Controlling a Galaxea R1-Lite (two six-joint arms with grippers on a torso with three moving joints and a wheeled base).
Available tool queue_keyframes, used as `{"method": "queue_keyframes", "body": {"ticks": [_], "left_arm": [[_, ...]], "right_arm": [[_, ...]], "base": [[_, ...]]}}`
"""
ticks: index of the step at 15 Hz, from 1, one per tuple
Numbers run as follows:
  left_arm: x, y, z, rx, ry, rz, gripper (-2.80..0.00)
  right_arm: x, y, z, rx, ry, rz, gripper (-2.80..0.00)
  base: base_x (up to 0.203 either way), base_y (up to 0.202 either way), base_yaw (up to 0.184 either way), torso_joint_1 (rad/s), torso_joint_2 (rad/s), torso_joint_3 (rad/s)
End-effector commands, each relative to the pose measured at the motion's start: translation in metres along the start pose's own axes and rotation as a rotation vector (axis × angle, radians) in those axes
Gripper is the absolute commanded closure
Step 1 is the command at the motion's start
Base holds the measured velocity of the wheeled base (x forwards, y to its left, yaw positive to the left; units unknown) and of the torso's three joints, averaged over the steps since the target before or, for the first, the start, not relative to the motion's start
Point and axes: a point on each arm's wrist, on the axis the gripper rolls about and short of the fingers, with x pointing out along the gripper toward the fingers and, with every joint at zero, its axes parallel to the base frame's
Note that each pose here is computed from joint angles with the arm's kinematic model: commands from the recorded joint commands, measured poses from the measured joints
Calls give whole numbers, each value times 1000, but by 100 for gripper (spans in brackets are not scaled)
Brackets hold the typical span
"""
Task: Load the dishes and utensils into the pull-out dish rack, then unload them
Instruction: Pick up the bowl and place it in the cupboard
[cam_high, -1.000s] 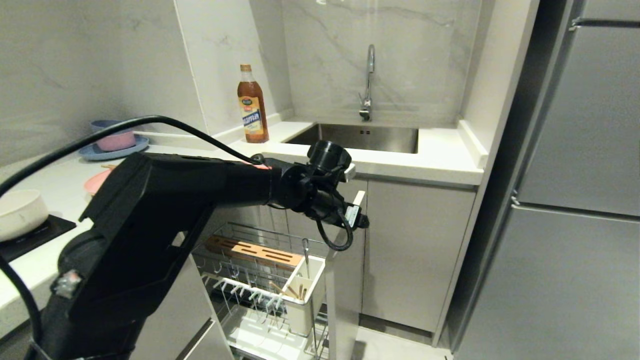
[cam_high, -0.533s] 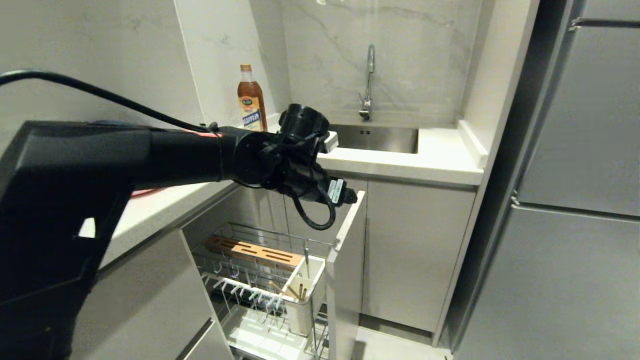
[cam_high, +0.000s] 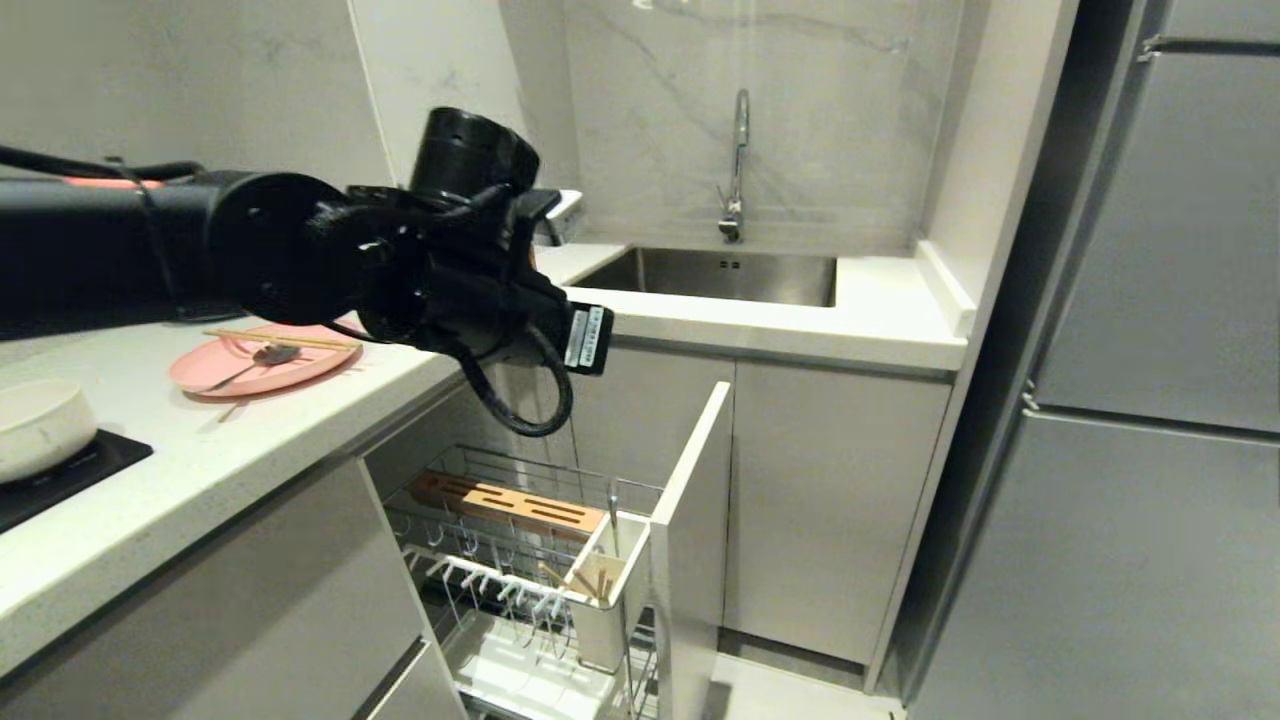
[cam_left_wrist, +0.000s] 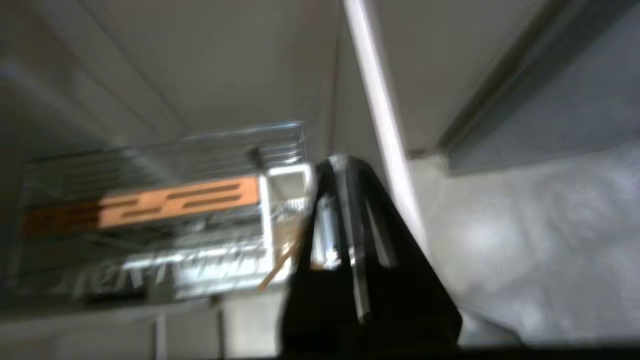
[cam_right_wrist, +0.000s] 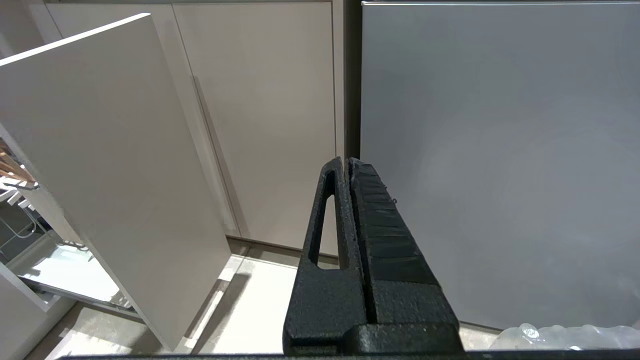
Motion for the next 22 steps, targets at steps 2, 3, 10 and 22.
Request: {"method": "queue_keyframes", "body": {"ticks": [2,3,10,22], "left_arm": [[-60,16,4,-26,-91,36,0],[-76,21,1,-34,-110,58,0],[-211,63,-41,-120,-308,318,0],[-295,28,-214,-167,-460,539,0]], "right_arm": [[0,0,-1,0,3,0,0],[0,0,-1,0,3,1,0],[0,0,-1,0,3,-1,0],[0,0,-1,0,2,0,0]], "base": [[0,0,0,0,0,0],[0,0,0,0,0,0],[0,0,0,0,0,0],[0,0,0,0,0,0]]}}
